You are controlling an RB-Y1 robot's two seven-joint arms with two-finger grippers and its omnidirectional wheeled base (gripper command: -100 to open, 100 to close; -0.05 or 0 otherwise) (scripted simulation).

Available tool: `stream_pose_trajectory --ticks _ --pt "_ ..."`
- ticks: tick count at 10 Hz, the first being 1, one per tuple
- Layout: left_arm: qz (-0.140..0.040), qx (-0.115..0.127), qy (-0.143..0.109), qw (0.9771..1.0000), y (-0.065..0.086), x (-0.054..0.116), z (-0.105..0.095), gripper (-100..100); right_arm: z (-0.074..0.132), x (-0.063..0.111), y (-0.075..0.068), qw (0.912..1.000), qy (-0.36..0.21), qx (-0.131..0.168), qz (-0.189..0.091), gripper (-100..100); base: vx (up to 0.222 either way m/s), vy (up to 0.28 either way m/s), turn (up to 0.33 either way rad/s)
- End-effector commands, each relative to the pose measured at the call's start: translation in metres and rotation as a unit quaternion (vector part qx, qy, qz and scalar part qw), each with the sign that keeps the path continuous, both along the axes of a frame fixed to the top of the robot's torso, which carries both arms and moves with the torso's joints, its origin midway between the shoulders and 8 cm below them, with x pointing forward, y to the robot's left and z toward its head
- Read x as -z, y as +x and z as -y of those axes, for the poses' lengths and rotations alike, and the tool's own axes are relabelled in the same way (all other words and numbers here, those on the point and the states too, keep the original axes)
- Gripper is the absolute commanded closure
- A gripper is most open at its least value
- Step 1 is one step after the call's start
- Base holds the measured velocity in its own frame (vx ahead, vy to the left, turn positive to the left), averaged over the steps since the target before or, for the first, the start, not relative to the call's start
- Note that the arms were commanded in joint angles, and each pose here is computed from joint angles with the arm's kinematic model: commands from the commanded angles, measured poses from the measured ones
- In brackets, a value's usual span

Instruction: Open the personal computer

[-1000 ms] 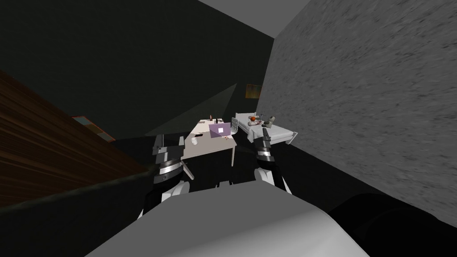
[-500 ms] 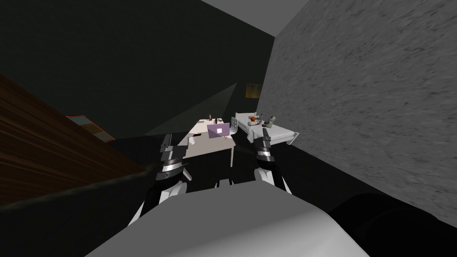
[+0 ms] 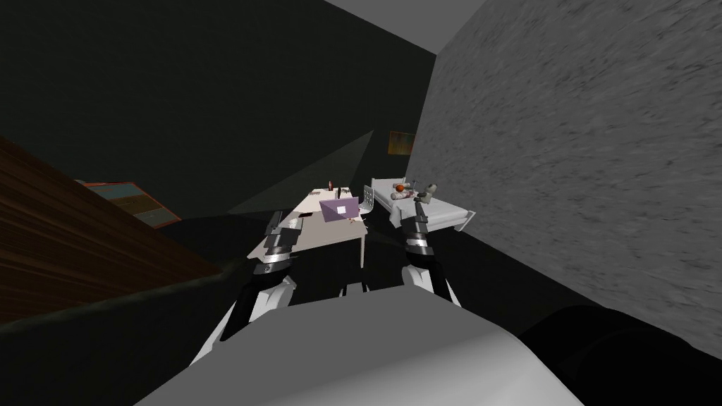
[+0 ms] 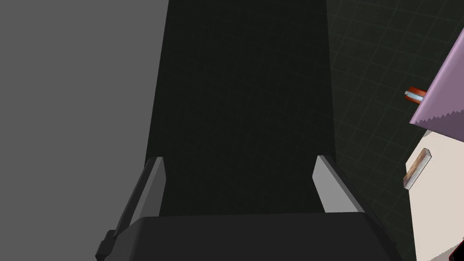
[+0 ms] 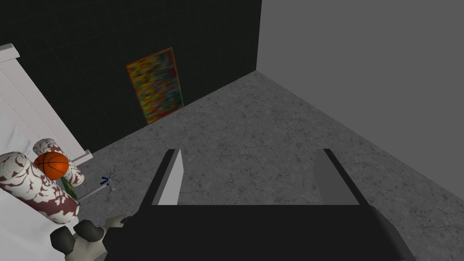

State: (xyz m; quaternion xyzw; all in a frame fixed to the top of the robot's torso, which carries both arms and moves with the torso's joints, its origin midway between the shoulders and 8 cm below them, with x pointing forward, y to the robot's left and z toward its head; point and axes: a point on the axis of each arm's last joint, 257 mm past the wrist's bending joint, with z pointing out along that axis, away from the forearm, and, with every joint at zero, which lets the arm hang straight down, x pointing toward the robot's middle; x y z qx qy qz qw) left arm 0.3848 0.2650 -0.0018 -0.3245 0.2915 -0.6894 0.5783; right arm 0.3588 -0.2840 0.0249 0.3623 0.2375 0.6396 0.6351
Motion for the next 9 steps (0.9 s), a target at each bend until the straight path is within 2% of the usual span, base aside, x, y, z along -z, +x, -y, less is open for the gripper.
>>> stream_pose_trajectory --ticks 1,3,5,7,9 --pt "-0.031 0.014 -0.012 0.9993 0.022 0.013 -0.004 -100 0.000 0.000 0.000 1.0000 0.000 0.000 0.000 0 0.094 -0.207 0.037" --pt "-0.055 0.023 -0.025 0.9979 0.039 0.024 -0.009 -100 0.000 0.000 0.000 1.0000 0.000 0.000 0.000 0 0.093 -0.187 0.040" --pt "-0.080 0.032 -0.040 0.9955 0.057 0.036 -0.015 -100 0.000 0.000 0.000 1.0000 0.000 0.000 0.000 0 0.085 -0.192 0.038" --pt "-0.107 0.040 -0.055 0.9920 0.075 0.048 -0.021 -100 0.000 0.000 0.000 1.0000 0.000 0.000 0.000 0 0.099 -0.197 0.042" --pt "-0.134 0.046 -0.069 0.9875 0.093 0.061 -0.028 -100 0.000 0.000 0.000 1.0000 0.000 0.000 0.000 0 0.125 -0.225 0.041"
